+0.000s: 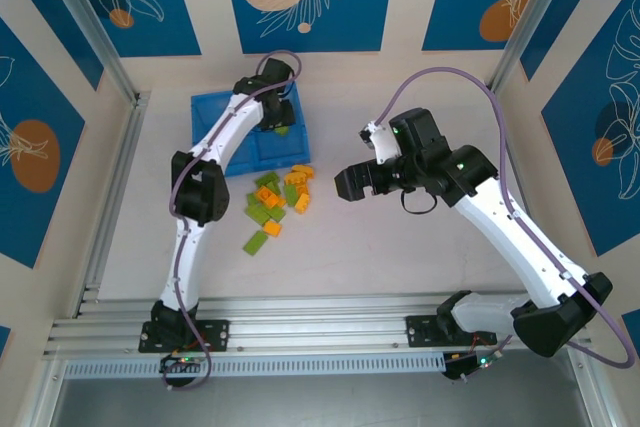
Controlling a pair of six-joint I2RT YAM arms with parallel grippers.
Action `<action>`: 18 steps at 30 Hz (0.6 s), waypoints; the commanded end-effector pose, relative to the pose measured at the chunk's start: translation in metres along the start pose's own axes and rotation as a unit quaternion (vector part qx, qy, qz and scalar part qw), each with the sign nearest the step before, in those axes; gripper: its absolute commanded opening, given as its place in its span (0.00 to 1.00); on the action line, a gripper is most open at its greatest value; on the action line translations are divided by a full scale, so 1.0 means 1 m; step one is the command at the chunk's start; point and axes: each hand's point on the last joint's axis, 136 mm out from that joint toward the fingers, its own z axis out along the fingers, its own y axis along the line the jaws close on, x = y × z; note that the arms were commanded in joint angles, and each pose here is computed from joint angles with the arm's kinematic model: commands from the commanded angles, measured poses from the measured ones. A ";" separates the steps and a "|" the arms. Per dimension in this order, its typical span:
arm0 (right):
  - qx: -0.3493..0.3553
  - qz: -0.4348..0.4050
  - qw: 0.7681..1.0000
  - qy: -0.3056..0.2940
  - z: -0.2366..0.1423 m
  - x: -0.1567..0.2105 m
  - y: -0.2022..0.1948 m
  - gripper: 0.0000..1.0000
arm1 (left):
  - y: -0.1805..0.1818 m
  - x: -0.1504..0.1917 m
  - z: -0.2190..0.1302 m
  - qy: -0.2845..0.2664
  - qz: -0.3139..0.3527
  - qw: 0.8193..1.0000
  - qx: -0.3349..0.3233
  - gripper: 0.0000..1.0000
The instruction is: Sort the legos into containers by color
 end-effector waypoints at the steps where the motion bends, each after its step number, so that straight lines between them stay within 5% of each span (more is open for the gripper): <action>1: 0.012 0.006 1.000 -0.004 -0.006 0.001 -0.003 0.97 | -0.006 0.000 -0.009 0.006 0.003 1.000 0.011 0.51; 7: 0.004 0.007 1.000 -0.001 -0.002 0.002 -0.002 0.97 | -0.010 -0.011 -0.049 -0.013 0.013 0.999 0.029 0.51; 18: -0.012 0.036 0.999 0.011 0.030 -0.003 -0.003 0.97 | 0.009 0.017 -0.185 -0.062 0.068 0.993 0.068 0.49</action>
